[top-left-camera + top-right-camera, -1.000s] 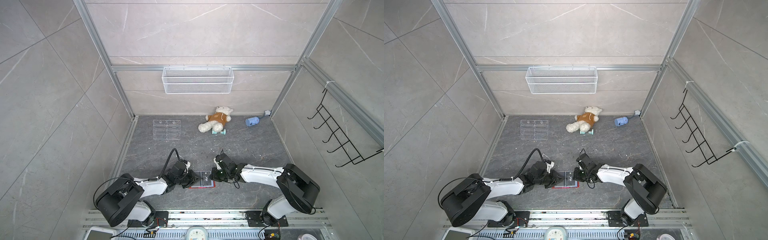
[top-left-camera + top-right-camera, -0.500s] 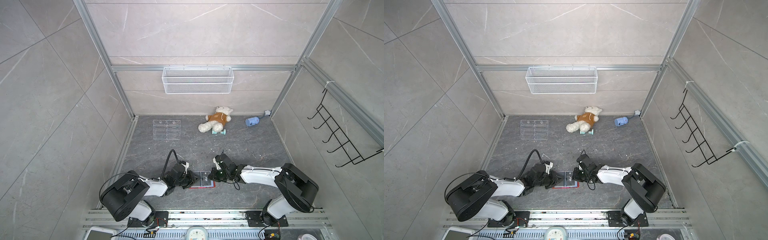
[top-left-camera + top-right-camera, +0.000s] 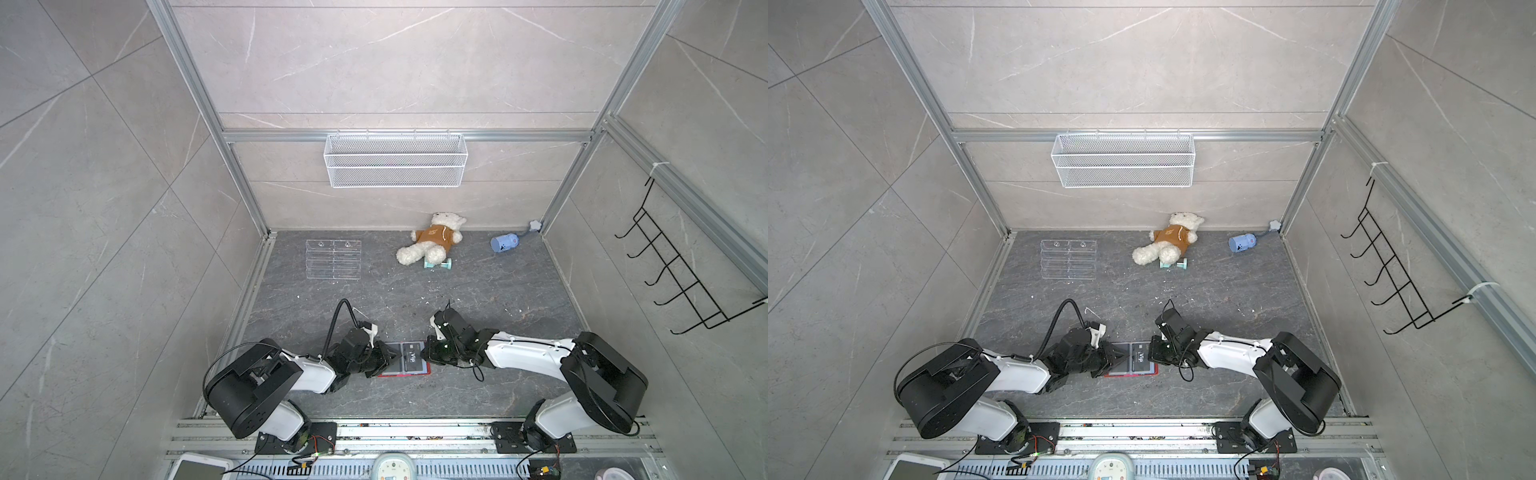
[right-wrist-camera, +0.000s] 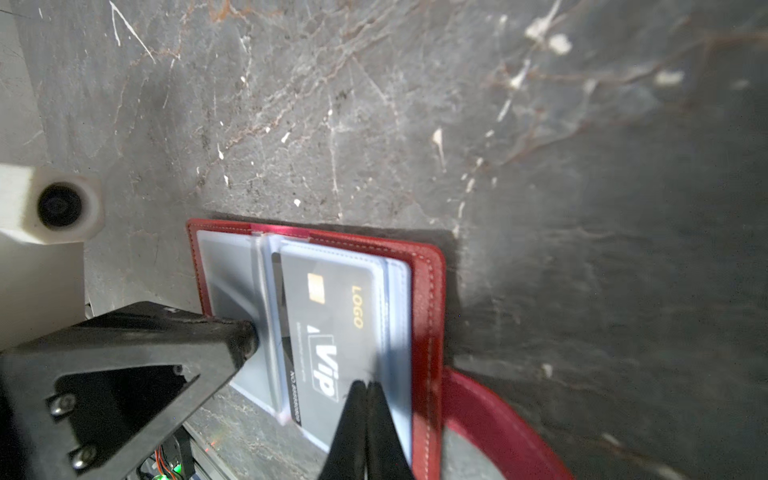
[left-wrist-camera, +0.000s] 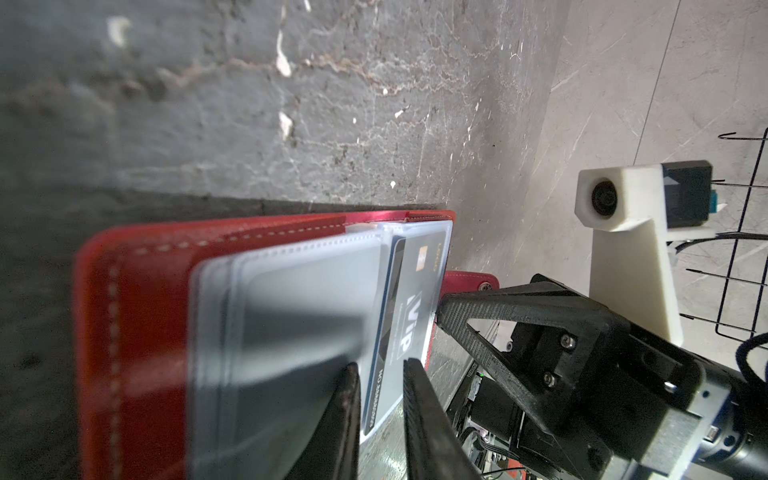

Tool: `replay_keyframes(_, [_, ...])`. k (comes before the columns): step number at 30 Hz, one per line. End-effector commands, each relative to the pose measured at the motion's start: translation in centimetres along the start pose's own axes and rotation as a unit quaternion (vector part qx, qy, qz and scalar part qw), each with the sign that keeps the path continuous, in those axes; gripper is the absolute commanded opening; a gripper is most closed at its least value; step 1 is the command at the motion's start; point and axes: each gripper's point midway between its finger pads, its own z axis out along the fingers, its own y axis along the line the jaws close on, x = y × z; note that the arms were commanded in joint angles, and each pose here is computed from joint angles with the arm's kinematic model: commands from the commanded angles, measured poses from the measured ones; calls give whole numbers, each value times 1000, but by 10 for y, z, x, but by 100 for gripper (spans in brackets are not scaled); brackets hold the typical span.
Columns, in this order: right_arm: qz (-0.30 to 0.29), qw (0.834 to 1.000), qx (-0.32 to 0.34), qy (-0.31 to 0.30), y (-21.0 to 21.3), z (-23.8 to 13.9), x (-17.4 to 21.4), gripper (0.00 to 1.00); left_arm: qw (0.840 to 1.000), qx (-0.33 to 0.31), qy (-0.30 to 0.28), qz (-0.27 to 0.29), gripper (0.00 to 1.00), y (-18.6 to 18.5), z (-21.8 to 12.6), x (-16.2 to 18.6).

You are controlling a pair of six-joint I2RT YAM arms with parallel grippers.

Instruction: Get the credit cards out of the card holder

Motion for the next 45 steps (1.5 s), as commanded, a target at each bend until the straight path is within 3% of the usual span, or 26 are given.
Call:
replay_keyframes(1, [-2, 1000, 17, 3, -7, -2, 2, 6, 1000, -3, -6, -4, 22, 4, 1, 0])
replay_keyframes(37, [11, 1000, 0, 22, -9, 16, 10, 5, 1000, 27, -4, 3, 13, -4, 11, -1])
replay_keyframes(45, [11, 1000, 3, 22, -11, 16, 11, 4, 1000, 31, 2, 5, 2, -5, 15, 1])
